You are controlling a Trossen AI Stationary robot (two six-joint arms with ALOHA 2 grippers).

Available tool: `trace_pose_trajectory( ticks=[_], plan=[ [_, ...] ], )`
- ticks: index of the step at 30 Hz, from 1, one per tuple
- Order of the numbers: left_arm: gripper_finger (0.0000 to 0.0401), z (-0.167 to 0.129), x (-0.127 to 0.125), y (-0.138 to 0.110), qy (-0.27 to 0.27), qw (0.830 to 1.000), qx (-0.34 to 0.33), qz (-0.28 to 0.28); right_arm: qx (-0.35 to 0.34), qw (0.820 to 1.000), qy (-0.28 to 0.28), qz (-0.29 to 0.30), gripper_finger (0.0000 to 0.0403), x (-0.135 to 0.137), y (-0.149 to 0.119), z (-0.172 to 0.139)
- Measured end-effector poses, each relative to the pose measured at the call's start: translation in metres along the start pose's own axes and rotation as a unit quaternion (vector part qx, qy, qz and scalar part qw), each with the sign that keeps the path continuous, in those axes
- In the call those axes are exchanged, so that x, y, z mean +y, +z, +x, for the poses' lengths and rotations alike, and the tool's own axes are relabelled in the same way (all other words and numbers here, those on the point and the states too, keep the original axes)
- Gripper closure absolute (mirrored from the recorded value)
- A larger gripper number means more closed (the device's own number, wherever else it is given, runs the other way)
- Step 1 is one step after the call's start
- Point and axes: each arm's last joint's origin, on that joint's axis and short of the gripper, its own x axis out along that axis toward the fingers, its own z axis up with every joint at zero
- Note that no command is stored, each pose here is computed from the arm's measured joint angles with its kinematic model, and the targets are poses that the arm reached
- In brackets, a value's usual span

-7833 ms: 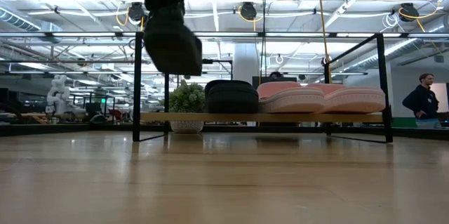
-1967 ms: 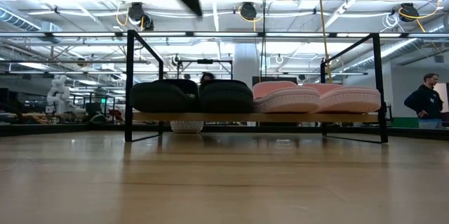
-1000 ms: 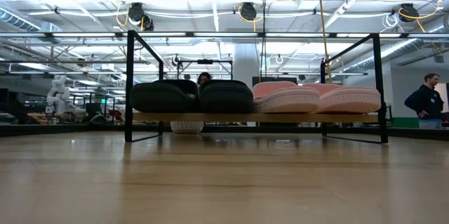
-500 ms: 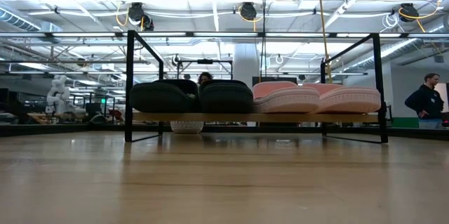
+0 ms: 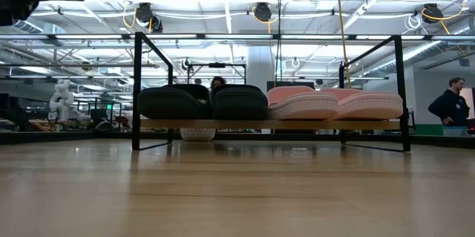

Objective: Pick and place slides into the shelf
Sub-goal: Return to Home Position

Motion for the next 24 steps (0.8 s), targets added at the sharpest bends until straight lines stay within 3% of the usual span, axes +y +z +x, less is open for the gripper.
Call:
trace_pose_trajectory(
  ticks=[5,14,19,24],
  plan=[
    [0.0258,0.005,-0.013,-0.014,-0.023,1.0,-0.002,0.005,0.001,1.0,0.007,0.016,0.0292,0.006,-0.005,-0.012],
    [0.0258,0.028,-0.018,-0.034,0.005,0.999,-0.03,-0.017,-0.055,0.998,0.03,0.021,0.0292,-0.002,-0.036,-0.014],
    [0.0258,0.059,-0.032,-0.045,-0.038,0.999,-0.013,-0.002,-0.062,0.997,0.034,0.025,0.0292,-0.002,-0.041,-0.015],
    [0.0258,0.094,-0.012,-0.045,-0.056,0.998,-0.021,0.02,-0.058,0.997,0.045,0.02,0.0292,-0.001,-0.041,-0.016]
  ],
)
